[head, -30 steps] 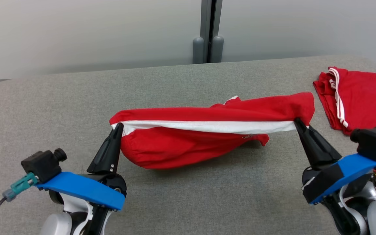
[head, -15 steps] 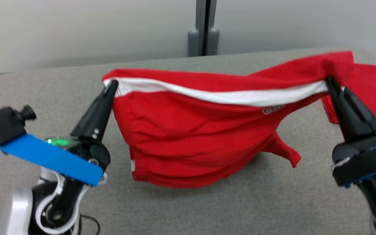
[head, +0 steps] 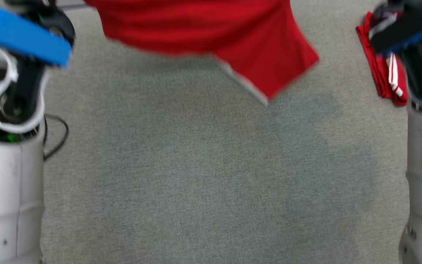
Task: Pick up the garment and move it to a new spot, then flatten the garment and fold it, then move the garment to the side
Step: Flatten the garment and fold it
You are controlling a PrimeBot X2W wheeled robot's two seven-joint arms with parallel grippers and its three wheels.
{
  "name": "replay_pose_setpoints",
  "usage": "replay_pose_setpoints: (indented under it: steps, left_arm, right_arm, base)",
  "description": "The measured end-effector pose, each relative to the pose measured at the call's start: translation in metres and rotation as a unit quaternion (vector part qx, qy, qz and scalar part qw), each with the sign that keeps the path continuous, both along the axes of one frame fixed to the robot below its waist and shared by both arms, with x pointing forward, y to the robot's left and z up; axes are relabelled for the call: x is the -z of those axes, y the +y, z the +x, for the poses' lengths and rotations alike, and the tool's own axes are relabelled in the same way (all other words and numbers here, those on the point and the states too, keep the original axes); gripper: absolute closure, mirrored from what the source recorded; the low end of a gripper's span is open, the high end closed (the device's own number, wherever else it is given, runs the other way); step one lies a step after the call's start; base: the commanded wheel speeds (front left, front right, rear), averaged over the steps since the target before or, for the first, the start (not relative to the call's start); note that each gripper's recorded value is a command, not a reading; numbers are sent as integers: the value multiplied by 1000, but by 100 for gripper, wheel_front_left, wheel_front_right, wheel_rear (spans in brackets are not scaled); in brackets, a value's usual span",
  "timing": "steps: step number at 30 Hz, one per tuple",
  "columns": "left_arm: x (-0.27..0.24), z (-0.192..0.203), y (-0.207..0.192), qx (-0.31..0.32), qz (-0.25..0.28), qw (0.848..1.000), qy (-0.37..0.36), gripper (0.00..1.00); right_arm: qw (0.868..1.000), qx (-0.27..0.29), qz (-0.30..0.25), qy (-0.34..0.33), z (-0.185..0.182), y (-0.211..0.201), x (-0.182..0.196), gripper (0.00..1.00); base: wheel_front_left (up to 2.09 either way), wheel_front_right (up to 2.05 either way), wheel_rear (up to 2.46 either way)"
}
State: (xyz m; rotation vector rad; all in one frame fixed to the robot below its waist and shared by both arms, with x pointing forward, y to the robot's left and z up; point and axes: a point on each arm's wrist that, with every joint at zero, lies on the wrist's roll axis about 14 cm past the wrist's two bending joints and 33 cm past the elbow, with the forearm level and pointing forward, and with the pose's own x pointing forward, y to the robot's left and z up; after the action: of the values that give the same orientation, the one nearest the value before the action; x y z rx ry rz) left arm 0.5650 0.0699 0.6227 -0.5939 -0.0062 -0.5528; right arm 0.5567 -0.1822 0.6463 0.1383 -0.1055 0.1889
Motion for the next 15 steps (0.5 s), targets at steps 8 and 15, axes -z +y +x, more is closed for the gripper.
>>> replay_pose_setpoints:
  steps: [8, 15]
  left_arm:
    - [-42, 44, 14, -53, -36, 992, -109, 100]
    - [1, 21, -2, -37, 10, 993, -116, 100]
  right_arm:
    - [984, -3, -1, -176, 43, 17, -68, 100]
    - [995, -19, -4, -101, 47, 26, 6, 100]
  base:
    - [0, 0, 0]
    - [0, 0, 0]
